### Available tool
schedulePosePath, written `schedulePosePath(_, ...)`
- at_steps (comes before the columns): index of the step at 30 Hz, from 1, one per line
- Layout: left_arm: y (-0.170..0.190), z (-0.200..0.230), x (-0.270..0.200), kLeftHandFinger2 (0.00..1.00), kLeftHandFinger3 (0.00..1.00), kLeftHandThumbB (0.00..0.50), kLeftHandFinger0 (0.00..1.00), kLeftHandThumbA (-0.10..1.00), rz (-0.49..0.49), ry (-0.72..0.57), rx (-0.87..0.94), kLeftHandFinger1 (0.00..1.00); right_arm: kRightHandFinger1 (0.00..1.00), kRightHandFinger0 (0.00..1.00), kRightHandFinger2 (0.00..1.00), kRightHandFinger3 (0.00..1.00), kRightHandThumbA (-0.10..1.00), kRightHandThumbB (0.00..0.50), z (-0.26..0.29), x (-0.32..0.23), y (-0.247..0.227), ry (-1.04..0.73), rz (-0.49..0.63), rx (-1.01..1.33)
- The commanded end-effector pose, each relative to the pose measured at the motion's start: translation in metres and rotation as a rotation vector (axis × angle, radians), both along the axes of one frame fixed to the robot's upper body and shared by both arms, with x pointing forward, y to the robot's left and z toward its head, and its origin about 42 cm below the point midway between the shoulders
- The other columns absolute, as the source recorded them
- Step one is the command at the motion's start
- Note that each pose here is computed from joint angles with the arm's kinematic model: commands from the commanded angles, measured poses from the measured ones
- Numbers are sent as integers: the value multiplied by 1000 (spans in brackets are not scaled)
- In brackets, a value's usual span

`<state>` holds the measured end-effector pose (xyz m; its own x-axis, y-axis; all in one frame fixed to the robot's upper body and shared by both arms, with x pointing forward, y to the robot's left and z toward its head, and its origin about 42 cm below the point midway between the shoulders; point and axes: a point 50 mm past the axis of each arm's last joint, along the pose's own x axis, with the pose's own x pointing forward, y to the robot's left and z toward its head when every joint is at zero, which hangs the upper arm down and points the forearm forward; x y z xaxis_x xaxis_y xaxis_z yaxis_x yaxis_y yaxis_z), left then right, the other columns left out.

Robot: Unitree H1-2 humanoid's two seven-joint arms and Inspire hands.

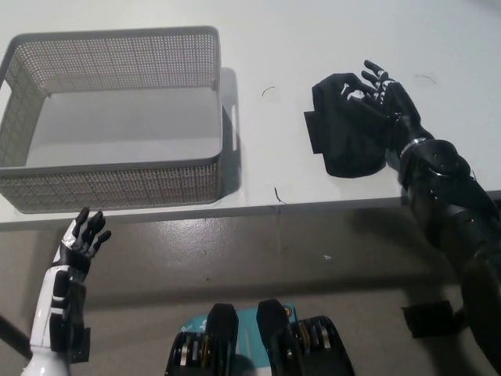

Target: Use the right hand to push the pencil case on the right hand side to the container on the left side

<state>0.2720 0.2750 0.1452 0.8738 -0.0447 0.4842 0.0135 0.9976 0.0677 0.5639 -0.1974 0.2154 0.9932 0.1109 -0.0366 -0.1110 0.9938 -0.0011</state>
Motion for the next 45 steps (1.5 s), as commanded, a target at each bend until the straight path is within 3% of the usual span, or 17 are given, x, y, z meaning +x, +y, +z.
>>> schedulePosePath(1,0,15,3,1000,1000,298,1000,1000,-6,-83,-18,1000,1000,1000,1000,1000,1000,356,48,16,26,-72,48,4)
schedulePosePath(7,3,14,-3,1000,1000,263,1000,1000,7,-74,3,1000,1000,1000,1000,1000,1000,351,42,13,41,-61,76,3)
schedulePosePath(13,-2,11,-5,1000,1000,290,1000,1000,-6,-65,-9,1000,1000,1000,1000,1000,1000,355,42,9,69,-76,98,40)
schedulePosePath(15,-2,10,-6,1000,1000,292,1000,1000,-6,-64,-16,1000,1000,1000,1000,1000,1000,335,41,7,81,-75,110,53)
schedulePosePath(18,-1,11,-6,1000,1000,285,1000,1000,-3,-66,-10,1000,1000,1000,1000,1000,1000,352,41,5,94,-74,128,52)
schedulePosePath(23,1,12,-6,1000,1000,294,1000,1000,1,-69,-5,1000,1000,1000,1000,1000,1000,308,40,0,114,-67,158,119)
schedulePosePath(39,4,13,-5,1000,1000,290,1000,1000,-6,-72,-8,1000,1000,1000,1000,1000,1000,333,33,-22,182,-33,245,185)
schedulePosePath(41,4,12,-5,1000,1000,301,1000,1000,-6,-70,-12,1000,1000,1000,1000,1000,1000,321,32,-25,188,-34,258,182)
schedulePosePath(45,5,12,-4,1000,1000,315,1000,1000,-6,-71,-12,1000,1000,1000,1000,1000,1000,346,31,-31,204,-27,293,193)
